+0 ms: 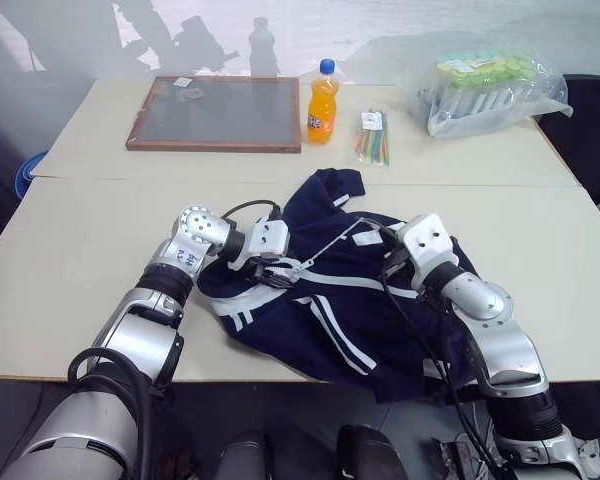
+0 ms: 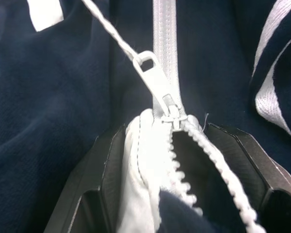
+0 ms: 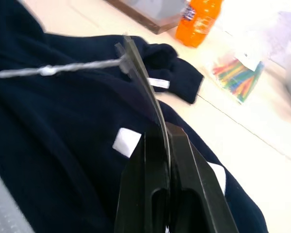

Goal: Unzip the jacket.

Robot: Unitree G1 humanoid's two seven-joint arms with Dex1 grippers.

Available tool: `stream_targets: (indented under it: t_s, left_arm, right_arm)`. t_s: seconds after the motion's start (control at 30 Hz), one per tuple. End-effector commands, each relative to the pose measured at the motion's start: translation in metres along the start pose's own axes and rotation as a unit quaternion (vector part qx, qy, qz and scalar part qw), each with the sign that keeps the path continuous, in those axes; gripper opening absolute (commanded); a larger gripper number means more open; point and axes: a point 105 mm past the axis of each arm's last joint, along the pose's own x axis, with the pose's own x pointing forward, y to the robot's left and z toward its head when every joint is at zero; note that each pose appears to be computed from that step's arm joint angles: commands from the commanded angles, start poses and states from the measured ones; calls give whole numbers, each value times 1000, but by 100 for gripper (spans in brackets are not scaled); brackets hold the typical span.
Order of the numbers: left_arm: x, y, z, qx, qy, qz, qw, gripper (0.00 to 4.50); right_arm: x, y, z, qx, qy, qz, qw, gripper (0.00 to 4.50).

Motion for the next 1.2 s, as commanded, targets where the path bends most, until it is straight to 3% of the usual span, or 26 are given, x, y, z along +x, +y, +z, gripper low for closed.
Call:
stream_targets:
  t_s: [0.03,0.33,0.5,0.73,0.87,0.97,1.13,1.2]
  left_arm:
    - [3,-8,-22,-31,36,-2,999,277]
    - [-1,-10,-31,-47,44,5,998,277]
    - [-7,-6,-29,-56,29,20,998,277]
    - [-36,14,22,-60,-85,22,994,277]
    - [-54,13,44,-41,-115,12,992,277]
    - [-57,7,44,-30,-105,2,994,221]
    - [-46,-1,34,-17,-69,-8,997,62]
    - [-36,-3,31,3,-57,-15,998,62]
  right_arm:
    - [-11,-15,16,4,-24,-38,999,0]
    - [-32,-30,0,56,4,-88,994,0]
    - [-38,-16,4,-134,0,-6,991,0]
    - [-26,11,11,-196,-35,77,977,0]
    - [-14,26,9,-229,-42,114,966,0]
    - [-7,31,10,-234,-47,128,963,0]
    - [-1,30,12,-237,-50,129,962,0]
    - [0,29,12,-236,-50,127,962,0]
